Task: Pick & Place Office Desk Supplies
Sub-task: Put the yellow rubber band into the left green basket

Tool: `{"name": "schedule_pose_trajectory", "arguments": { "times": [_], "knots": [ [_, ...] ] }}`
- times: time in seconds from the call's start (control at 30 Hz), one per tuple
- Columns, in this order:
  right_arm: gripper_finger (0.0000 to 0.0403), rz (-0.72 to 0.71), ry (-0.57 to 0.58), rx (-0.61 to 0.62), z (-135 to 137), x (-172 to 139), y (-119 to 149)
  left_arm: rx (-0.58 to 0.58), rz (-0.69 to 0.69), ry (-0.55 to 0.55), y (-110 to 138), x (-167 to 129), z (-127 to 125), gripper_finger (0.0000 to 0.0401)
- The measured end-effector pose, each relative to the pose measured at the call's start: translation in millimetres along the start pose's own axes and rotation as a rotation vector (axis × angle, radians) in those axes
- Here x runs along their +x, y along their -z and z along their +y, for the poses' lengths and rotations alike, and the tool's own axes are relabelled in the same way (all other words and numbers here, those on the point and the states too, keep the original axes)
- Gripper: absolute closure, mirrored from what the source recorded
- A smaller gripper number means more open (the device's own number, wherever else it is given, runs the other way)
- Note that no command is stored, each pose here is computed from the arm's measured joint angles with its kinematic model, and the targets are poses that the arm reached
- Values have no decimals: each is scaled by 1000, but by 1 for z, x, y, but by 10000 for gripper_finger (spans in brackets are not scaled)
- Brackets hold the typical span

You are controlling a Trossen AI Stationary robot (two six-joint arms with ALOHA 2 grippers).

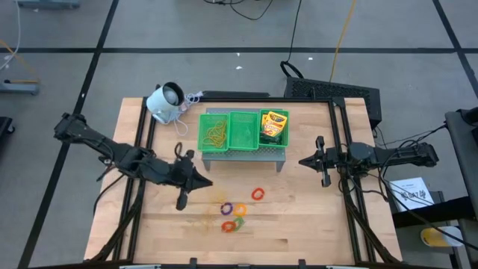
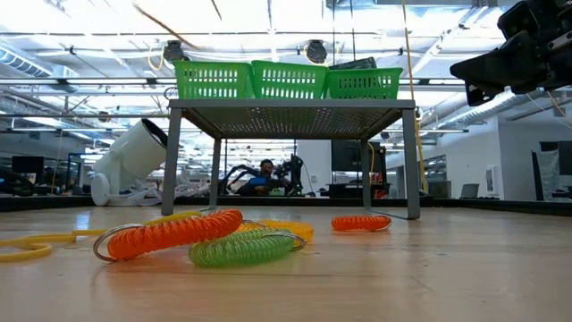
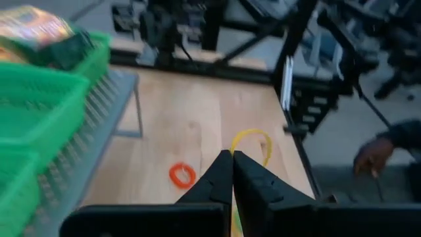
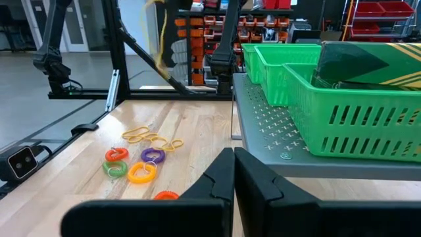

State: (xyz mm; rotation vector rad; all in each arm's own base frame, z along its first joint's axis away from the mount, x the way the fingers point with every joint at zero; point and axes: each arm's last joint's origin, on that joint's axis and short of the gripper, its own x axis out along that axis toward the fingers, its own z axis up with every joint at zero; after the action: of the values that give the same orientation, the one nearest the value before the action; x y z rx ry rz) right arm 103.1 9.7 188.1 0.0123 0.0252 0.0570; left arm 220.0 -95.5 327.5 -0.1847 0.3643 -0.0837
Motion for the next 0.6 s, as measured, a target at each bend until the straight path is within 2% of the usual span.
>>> {"name": "schedule_pose_trajectory", "arguments": {
  "times": [0.2,0.6],
  "knots": [
    [403,0,0,0,0,0,0,-32,-96,-29,-13,-17,8,393],
    [403,0,0,0,0,0,0,-30,-196,-248,-24,-29,31,394]
  ]
}}
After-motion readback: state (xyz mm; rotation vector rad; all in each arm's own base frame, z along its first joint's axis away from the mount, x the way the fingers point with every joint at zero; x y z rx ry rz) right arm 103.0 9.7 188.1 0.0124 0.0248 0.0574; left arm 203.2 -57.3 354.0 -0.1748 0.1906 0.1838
